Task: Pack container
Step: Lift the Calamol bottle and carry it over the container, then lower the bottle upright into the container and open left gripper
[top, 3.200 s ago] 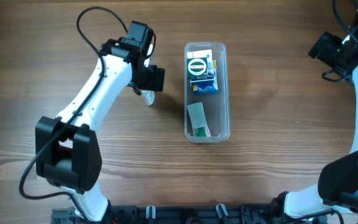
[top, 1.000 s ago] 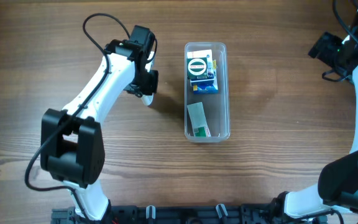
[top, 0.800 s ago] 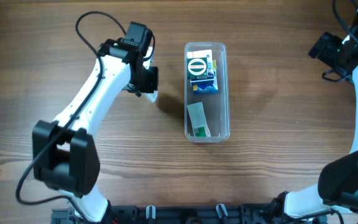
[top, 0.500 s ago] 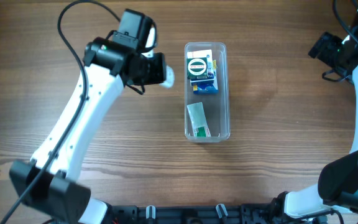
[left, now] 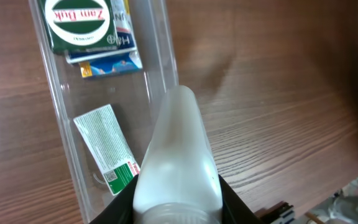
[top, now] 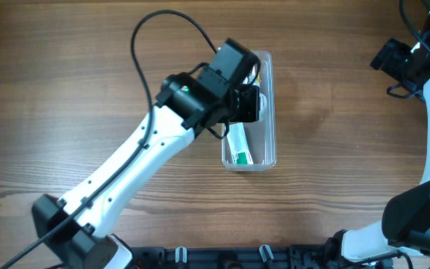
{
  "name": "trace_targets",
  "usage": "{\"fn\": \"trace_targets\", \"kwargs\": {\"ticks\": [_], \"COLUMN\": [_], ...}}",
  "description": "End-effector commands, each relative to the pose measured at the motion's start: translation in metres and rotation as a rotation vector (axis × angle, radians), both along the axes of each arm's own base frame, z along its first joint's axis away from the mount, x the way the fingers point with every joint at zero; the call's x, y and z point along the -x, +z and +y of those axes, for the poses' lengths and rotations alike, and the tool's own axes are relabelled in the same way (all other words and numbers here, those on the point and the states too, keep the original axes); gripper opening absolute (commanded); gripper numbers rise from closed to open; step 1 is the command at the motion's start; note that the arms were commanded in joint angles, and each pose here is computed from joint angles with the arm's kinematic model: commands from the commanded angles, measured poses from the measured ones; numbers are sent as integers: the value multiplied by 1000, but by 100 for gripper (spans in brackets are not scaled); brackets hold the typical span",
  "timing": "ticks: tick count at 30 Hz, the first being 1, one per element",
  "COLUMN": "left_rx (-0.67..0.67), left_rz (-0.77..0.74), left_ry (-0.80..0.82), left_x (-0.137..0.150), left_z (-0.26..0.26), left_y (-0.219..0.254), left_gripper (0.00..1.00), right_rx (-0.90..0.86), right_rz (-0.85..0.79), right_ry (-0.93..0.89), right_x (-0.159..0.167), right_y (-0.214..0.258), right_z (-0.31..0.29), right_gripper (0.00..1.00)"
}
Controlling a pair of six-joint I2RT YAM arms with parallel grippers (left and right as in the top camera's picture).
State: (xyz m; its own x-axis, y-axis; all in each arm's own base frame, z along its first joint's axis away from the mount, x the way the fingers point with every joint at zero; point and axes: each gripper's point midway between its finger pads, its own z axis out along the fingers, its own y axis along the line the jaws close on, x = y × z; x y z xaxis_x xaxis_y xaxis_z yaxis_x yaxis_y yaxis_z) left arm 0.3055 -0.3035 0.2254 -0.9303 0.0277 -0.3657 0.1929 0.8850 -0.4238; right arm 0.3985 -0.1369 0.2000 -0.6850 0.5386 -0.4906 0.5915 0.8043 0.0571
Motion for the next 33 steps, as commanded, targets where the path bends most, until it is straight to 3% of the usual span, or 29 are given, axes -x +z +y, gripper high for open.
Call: {"fn": "trace_targets", "kwargs": {"ticks": [1, 24, 33], "left_rx": [-18, -175, -192], "left_rz": [29, 147, 133], "left_ry": [51, 87, 97], "left_x": [-9, -20, -27], "left_z": [-11, -30, -30], "left_y": [-18, -118, -128], "left_gripper": [29, 31, 31], "right_rx": [-10, -10, -10], "right_rz": [11, 11, 11], "right_ry": [-2, -2, -2], "right_x": [-1, -1, -1], "right_y": [-7, -7, -7], "right_z": [0, 0, 0], "right_gripper": [100, 100, 100]}}
